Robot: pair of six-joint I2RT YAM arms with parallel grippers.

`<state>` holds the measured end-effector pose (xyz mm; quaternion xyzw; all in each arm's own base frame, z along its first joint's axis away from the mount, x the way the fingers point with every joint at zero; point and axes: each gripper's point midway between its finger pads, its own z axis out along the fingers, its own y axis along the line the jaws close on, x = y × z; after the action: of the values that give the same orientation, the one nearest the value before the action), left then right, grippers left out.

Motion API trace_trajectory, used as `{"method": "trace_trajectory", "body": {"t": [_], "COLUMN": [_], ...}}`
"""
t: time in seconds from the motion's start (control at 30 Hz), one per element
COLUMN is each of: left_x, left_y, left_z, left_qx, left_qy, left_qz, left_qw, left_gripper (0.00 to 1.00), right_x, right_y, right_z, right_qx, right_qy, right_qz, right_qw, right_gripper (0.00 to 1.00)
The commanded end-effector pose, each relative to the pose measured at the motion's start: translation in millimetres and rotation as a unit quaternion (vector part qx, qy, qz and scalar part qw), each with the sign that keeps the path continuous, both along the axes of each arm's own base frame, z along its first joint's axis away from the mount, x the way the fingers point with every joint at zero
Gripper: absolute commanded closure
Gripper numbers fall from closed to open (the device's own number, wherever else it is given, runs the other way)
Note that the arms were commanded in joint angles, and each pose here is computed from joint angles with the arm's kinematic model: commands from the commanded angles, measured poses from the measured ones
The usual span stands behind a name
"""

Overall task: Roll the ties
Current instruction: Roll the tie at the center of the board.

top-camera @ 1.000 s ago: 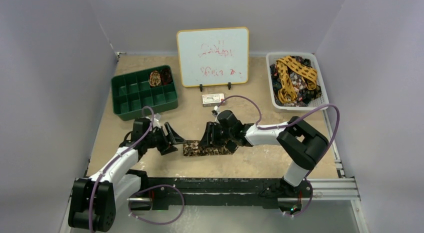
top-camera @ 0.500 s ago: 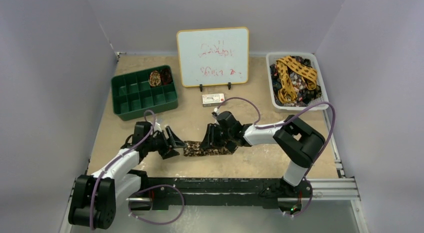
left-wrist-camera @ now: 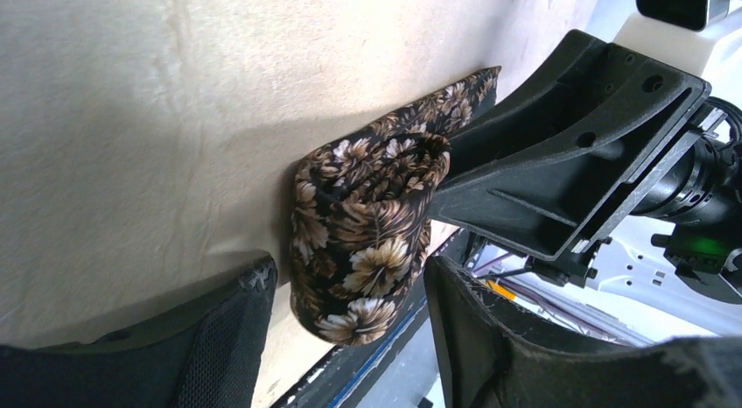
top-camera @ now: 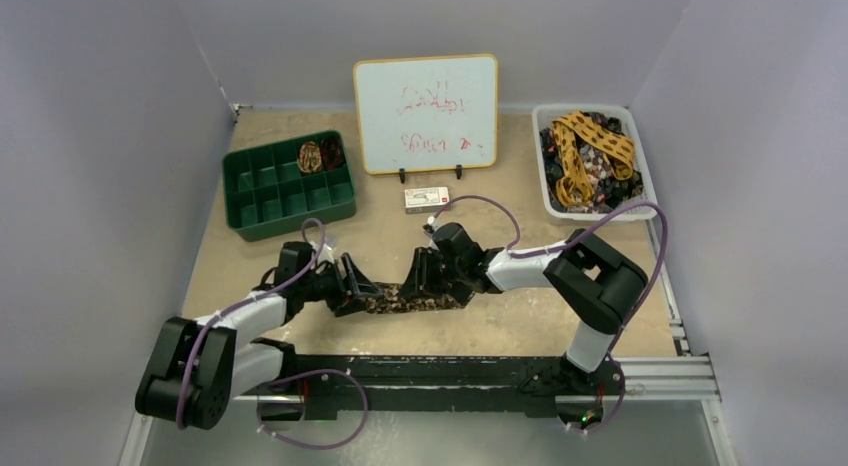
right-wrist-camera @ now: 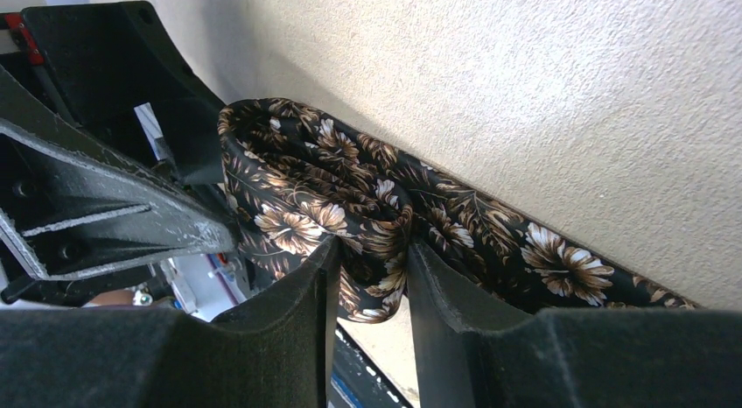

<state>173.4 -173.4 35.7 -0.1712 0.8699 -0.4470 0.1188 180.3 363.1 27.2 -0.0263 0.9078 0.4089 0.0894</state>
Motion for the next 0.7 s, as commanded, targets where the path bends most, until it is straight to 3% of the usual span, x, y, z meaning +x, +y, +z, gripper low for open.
{"method": "trace_trajectory", "body": {"t": [0.0, 0.43, 0.67], "left_x": [6.3, 13.7, 21.1], "left_y": [-8.8, -9.4, -1.8], "left_z": [-6.5, -13.0, -2.4], "left_qx": [0.008, 0.033, 0.061], "left_qy": [-0.026, -0.042, -0.057], "left_qz": [-0.010, 0.005, 0.021], "left_qw": [1.000, 0.999, 0.996], "left_gripper": [0.38, 0.49, 0.70], "right_x": [-12.6, -13.7, -12.2], "right_y": [-13.8, -11.9, -3.1], "right_z": [-26.8, -27.2, -9.0], "right_qx": [-0.041, -0.035, -0.008], "right_qy": [0.032, 0.039, 0.029], "right_qz": [0.000, 0.004, 0.019], "right_qw": [0.999, 0.999, 0.999], "right_gripper": [0.65, 0.65, 0.64]}}
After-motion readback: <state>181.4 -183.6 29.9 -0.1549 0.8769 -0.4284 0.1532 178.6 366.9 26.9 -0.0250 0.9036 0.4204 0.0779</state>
